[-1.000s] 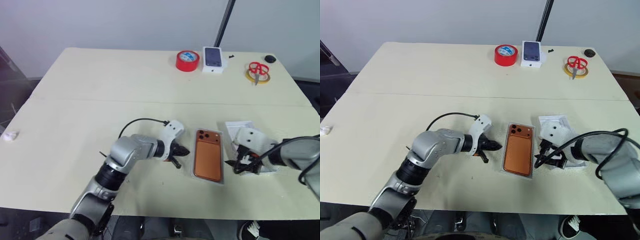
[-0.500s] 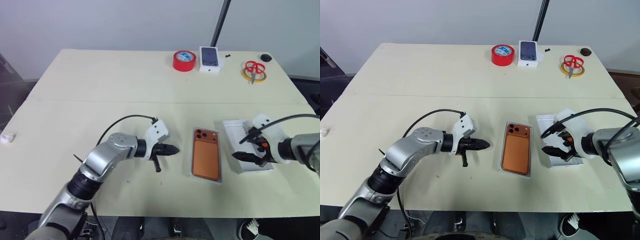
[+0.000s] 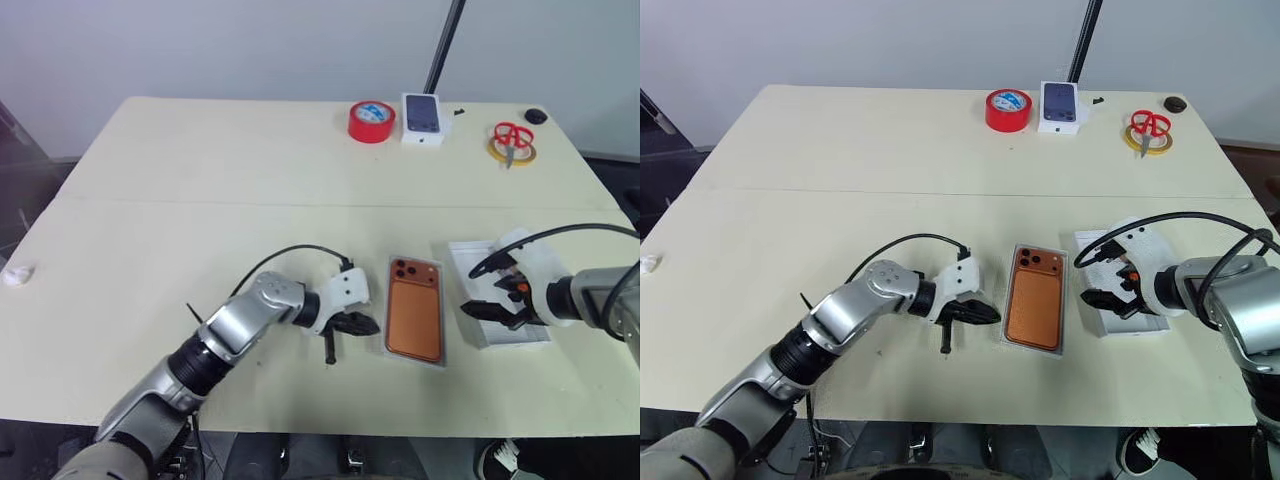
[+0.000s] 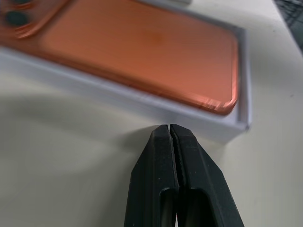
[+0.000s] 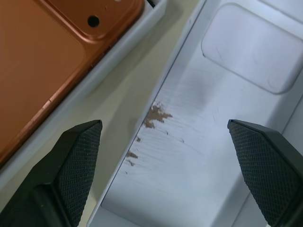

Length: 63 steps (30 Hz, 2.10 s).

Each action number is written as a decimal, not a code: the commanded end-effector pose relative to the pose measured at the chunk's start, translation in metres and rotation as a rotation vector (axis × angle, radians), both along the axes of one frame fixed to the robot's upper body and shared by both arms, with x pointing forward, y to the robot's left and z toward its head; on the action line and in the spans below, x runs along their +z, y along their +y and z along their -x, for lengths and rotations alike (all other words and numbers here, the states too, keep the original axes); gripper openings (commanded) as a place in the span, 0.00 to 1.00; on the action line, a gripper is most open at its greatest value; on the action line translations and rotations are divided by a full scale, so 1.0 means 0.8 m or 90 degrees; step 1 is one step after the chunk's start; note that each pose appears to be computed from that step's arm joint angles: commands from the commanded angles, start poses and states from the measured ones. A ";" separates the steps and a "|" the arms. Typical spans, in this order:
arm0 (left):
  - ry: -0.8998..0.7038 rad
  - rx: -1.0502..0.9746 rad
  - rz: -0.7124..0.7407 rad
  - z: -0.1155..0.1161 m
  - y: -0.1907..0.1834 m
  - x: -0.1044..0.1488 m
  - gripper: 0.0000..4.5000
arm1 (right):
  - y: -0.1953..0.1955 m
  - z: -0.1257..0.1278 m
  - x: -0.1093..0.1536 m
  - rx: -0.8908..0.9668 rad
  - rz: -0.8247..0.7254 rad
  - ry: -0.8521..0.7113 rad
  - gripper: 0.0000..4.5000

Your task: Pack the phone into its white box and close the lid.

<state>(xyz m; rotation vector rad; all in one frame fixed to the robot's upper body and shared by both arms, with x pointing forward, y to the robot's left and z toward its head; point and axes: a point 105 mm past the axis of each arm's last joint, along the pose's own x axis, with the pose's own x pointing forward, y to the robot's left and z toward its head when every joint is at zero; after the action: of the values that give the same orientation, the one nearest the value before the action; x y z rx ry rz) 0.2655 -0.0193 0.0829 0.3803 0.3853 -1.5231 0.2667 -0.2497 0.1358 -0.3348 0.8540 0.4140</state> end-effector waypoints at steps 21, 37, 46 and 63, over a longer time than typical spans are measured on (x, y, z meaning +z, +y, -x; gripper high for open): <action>0.003 0.113 0.117 -0.014 0.068 0.045 0.01 | 0.019 -0.013 -0.011 -0.052 -0.010 0.005 0.38; -0.007 0.240 0.146 -0.031 0.121 0.050 0.01 | 0.031 -0.050 0.099 -0.043 -0.213 -0.152 0.02; -0.021 0.309 0.190 -0.059 0.131 0.062 0.01 | 0.133 -0.032 0.124 0.099 -0.587 -0.043 0.02; -0.007 0.240 0.227 -0.056 0.059 0.064 0.01 | 0.201 0.007 0.047 -0.178 -0.731 -0.011 0.02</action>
<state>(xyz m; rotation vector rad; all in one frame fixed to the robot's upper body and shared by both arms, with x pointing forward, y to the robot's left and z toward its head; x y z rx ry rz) 0.3111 0.0348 0.1237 0.0154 0.2042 -1.1605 0.2651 -0.0890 0.1602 0.8509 0.5639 0.5284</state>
